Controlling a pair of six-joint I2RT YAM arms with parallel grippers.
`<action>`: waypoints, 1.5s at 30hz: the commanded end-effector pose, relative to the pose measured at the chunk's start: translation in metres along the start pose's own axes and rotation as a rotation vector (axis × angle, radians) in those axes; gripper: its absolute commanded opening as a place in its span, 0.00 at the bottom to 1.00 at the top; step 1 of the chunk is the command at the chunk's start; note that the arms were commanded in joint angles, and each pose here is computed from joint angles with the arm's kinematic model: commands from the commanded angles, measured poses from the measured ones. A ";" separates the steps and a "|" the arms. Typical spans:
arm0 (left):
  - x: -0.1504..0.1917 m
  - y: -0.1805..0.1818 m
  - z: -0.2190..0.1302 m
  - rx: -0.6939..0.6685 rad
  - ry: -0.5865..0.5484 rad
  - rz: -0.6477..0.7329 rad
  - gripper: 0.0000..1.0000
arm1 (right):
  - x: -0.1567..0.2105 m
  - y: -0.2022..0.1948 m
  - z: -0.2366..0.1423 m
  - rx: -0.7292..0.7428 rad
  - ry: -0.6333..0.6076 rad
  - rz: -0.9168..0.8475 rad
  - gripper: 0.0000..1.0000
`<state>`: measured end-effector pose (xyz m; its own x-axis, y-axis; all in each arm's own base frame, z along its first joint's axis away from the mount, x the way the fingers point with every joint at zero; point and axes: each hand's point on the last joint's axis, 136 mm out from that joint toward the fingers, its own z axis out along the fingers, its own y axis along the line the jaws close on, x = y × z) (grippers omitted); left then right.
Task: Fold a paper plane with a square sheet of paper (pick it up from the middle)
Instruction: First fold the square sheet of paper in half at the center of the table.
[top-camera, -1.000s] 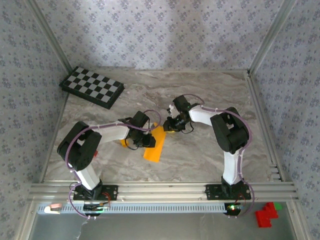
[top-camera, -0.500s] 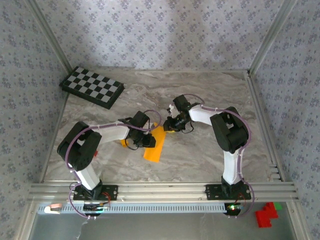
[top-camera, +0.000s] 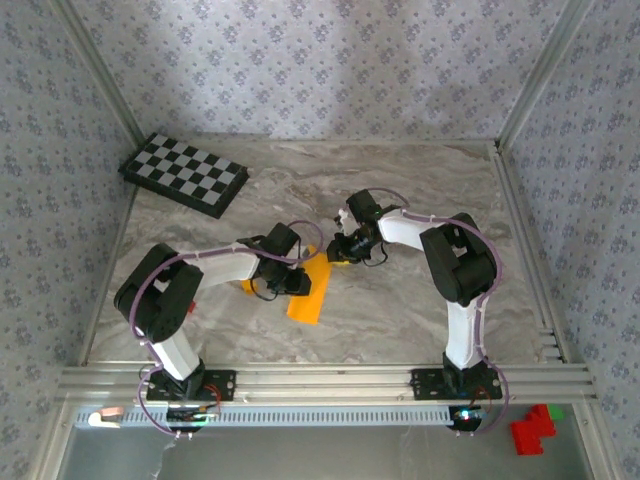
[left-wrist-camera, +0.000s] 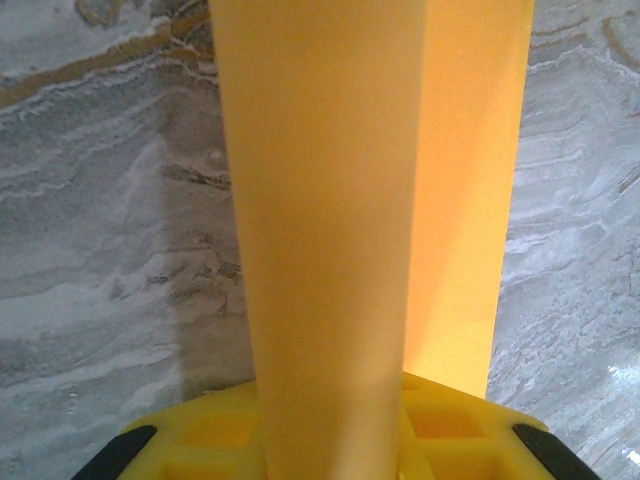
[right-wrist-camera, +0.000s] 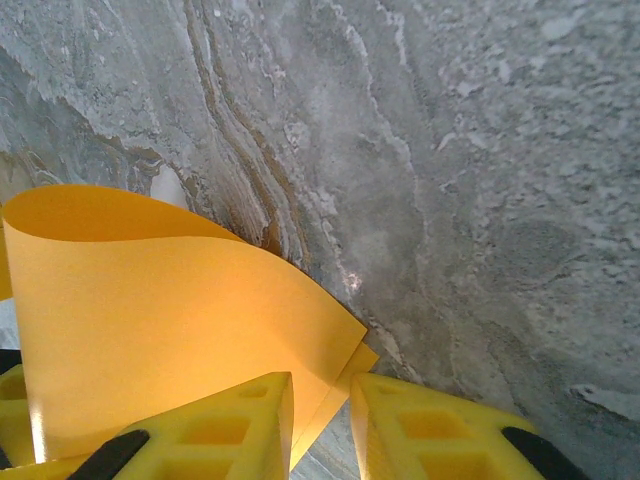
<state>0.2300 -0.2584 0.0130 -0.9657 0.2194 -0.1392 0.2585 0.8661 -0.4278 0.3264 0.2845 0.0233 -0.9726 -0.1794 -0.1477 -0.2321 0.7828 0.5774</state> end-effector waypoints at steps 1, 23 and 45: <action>0.075 0.072 0.009 -0.294 0.246 -0.071 0.24 | -0.017 -0.003 0.012 0.006 -0.043 -0.024 0.25; 0.076 0.079 0.007 -0.319 0.230 -0.086 0.26 | -0.014 0.007 0.005 -0.046 -0.051 -0.029 0.32; 0.079 0.087 0.006 -0.356 0.237 -0.084 0.28 | -0.002 0.002 -0.024 -0.008 -0.082 -0.028 0.32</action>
<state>0.2295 -0.2579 0.0129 -0.9622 0.2233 -0.1558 0.2689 0.8700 -0.4133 0.3306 0.2814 0.0380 -0.9613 -0.1583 -0.2256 -0.2644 0.7604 0.5932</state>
